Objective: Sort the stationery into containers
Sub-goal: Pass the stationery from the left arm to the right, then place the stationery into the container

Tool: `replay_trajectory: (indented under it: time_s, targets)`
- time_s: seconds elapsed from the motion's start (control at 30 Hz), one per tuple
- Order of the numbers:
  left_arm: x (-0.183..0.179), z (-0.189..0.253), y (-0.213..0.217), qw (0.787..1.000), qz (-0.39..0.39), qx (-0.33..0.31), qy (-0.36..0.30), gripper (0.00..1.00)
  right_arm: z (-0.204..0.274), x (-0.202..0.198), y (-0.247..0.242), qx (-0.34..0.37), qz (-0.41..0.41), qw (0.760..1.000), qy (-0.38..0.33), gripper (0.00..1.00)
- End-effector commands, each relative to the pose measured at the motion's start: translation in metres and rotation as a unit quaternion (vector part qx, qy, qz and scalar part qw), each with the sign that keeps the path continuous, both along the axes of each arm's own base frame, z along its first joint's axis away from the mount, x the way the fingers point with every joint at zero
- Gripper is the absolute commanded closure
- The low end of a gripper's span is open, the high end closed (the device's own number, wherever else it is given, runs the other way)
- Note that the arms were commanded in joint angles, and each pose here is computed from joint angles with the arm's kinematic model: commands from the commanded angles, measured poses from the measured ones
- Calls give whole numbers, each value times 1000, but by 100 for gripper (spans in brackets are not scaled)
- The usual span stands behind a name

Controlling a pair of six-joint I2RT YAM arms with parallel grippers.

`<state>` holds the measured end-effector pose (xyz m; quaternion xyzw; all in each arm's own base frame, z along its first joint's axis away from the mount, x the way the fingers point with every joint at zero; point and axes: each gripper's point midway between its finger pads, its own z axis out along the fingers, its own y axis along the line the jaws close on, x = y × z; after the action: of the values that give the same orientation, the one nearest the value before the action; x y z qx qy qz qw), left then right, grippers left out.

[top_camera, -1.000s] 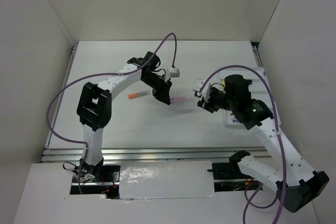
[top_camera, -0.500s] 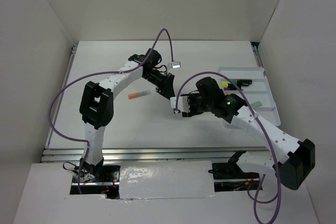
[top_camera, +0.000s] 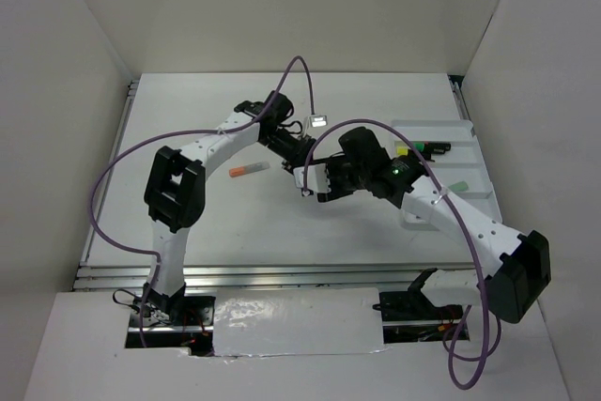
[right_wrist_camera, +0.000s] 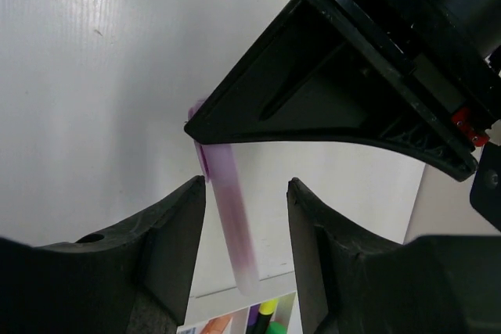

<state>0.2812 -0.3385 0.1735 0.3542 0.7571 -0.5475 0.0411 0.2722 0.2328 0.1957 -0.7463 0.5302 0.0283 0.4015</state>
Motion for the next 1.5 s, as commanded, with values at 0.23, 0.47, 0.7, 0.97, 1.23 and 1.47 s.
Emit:
replay_trajectory:
  time_s: [0.23,0.47,0.7,0.97,1.23,1.47]
  targets:
    - [-7,38,-6,999,-11,-47,-4,89,0,-1,14,-29,42,999,1,51]
    - [-9,43,-6,998,-13,-57,0,88,-10,-4,14,-53,51,997,19,54]
    - [-14,46,-5,997,-20,-70,2,68,-7,4,14,-56,51,997,7,89]
    - [12,43,21,997,18,-66,-28,1,2,60,-54,-94,5,995,-46,97]
    - [28,36,34,996,33,-67,-49,1,12,193,-186,-180,-135,974,-34,98]
    - [31,25,35,997,28,-64,-42,1,-30,237,-232,-263,-176,948,43,95]
